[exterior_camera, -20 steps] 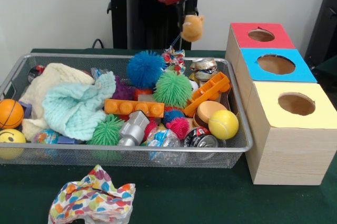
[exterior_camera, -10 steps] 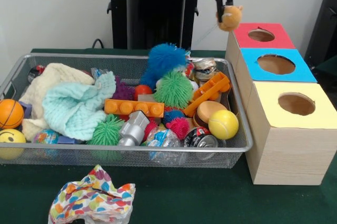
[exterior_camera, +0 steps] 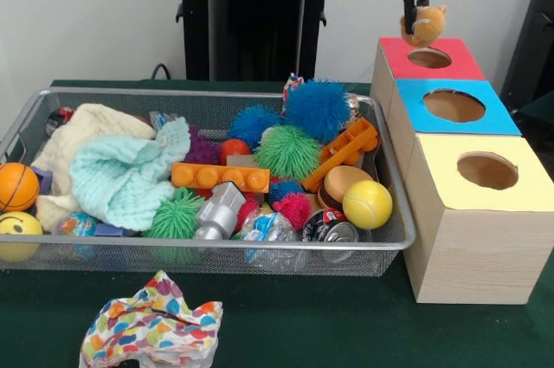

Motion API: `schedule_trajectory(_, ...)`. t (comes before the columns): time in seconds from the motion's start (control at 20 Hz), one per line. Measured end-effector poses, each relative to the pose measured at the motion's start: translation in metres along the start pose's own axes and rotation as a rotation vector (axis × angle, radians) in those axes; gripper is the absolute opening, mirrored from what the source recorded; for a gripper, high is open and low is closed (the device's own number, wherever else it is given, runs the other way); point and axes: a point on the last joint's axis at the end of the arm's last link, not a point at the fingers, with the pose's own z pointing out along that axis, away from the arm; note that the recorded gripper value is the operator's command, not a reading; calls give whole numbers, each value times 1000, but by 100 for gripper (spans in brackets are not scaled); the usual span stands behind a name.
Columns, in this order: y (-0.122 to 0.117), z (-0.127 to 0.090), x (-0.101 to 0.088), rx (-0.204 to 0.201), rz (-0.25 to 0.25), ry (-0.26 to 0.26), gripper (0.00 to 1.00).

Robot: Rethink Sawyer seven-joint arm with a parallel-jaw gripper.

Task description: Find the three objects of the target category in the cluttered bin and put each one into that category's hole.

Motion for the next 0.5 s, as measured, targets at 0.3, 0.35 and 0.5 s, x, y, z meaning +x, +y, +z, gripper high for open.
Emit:
schedule_trajectory(0.3,15,25,0,-22,-6,19,0)
schedule_trajectory(0.35,16,29,1,-22,-4,21,0)
schedule_trajectory(0.5,16,41,3,-17,6,18,0)
